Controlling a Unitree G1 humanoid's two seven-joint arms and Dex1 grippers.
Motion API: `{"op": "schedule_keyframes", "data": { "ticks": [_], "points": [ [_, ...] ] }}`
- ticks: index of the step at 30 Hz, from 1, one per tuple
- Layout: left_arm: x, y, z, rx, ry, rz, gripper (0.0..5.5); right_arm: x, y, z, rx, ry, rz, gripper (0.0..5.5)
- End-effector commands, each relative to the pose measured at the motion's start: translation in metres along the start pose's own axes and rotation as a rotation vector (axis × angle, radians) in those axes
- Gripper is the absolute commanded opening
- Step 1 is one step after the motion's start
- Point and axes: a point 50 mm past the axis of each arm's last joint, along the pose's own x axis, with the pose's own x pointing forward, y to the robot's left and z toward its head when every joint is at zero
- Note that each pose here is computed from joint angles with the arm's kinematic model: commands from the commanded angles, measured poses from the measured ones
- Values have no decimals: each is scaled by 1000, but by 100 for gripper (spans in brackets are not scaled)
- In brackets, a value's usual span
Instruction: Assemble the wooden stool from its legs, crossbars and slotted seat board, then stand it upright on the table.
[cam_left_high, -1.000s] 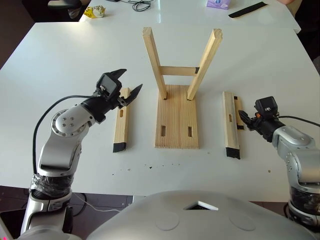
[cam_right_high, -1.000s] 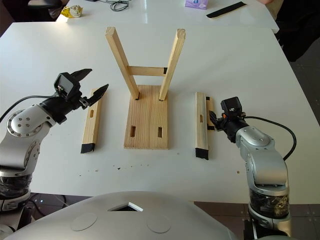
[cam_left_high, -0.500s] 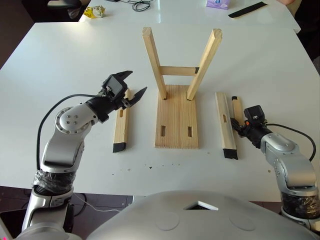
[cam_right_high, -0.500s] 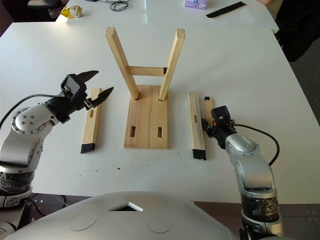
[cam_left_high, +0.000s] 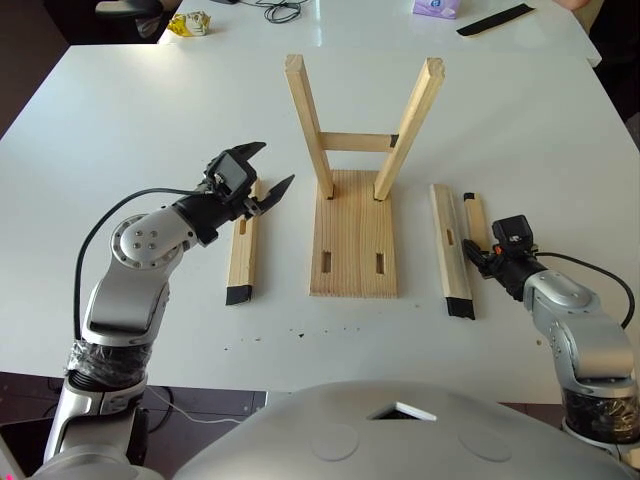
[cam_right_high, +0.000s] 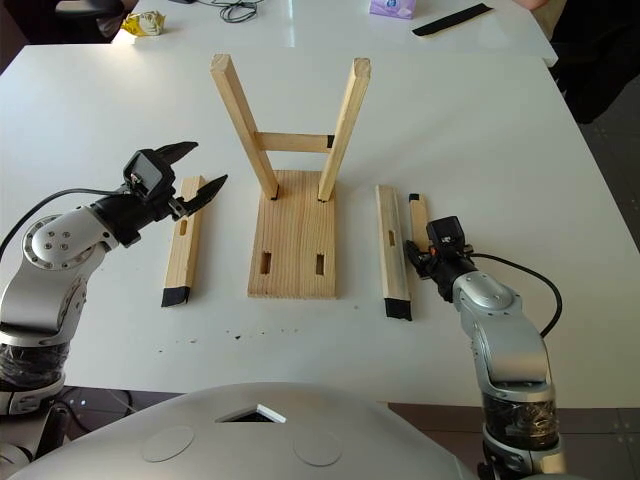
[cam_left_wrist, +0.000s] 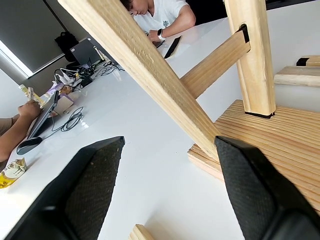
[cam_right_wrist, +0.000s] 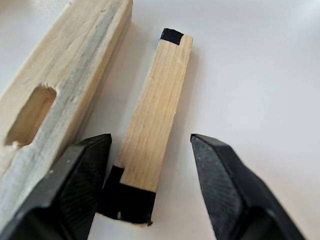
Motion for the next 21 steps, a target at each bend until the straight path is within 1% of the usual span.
{"op": "schedule_keyframes", "data": {
  "ticks": [1, 5, 7, 8, 16, 18, 21],
  "points": [
    [1, 1, 4, 19, -9, -13, 336, 0, 4, -12, 11, 64, 6, 235],
    [2, 3, 4, 19, -11, -9, 336, 1, 4, -12, 7, 65, 6, 175],
    [2, 5, 4, 14, -12, 2, 336, 1, 3, -11, 2, 60, 3, 137],
    [2, 6, 4, 12, -13, 9, 336, 2, 2, -10, 0, 58, 0, 131],
    [2, 16, 6, -10, -23, 52, 336, 6, -7, -7, -1, 37, -30, 131],
    [2, 20, 7, -13, -29, 71, 336, 8, -12, -1, -3, 8, -43, 131],
    [-1, 29, 8, -25, -36, 110, 336, 8, -21, 19, -14, -88, -46, 131]
  ]
}}
